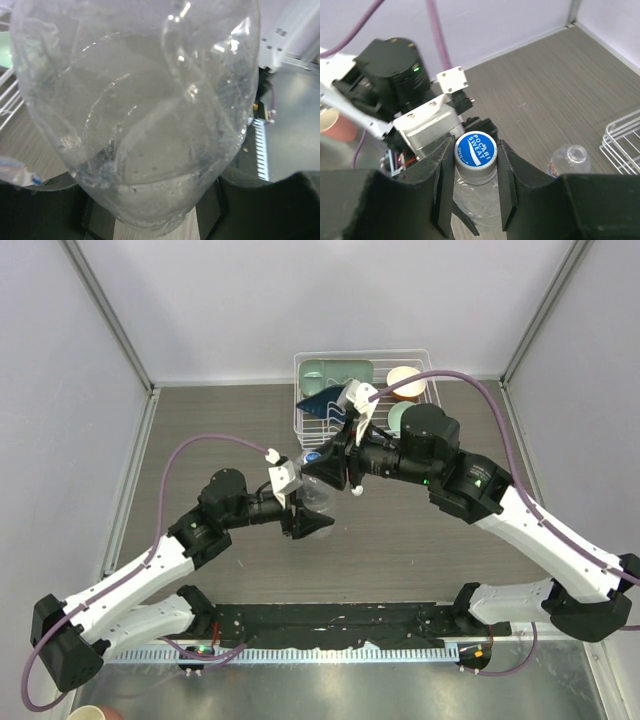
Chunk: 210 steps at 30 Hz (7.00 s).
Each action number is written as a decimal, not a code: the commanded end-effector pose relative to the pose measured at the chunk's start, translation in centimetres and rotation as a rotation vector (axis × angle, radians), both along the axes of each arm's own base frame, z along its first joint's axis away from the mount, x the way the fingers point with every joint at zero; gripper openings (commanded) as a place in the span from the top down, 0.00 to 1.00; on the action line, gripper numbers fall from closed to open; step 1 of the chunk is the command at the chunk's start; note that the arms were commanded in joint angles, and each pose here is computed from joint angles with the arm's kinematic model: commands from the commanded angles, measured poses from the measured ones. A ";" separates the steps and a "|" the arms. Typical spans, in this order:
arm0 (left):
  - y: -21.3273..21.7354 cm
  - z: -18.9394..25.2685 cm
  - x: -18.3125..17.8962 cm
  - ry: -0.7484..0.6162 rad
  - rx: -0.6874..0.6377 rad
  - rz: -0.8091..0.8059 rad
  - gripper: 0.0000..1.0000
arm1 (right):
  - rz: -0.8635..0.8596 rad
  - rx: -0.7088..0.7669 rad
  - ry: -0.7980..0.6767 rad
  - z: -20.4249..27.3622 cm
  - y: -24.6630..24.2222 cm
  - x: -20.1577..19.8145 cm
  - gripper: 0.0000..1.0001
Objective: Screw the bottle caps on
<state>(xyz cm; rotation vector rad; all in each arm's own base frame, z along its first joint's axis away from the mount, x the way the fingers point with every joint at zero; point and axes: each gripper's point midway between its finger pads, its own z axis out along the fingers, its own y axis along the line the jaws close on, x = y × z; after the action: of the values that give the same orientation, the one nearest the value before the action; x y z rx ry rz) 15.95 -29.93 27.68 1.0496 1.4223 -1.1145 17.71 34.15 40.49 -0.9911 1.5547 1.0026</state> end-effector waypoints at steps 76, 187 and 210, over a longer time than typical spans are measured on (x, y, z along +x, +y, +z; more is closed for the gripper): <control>0.7 4.3 -9.9 -0.117 -0.104 -0.635 1.00 | 0.497 0.054 -0.143 8.2 -2.0 -8.5 0.22; 0.9 3.7 -10.5 -0.007 -0.089 -0.637 1.00 | 0.478 0.131 -0.186 9.8 -4.0 -10.8 0.26; 0.6 4.6 -11.1 -0.034 -0.100 -0.678 1.00 | 0.592 0.148 -0.109 7.7 -1.0 -10.5 0.32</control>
<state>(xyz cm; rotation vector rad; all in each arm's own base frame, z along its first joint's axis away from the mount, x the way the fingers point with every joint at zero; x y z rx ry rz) 5.30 -29.40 30.16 1.5074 1.0620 -1.6191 7.47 33.37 46.99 -1.4247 1.1561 1.4029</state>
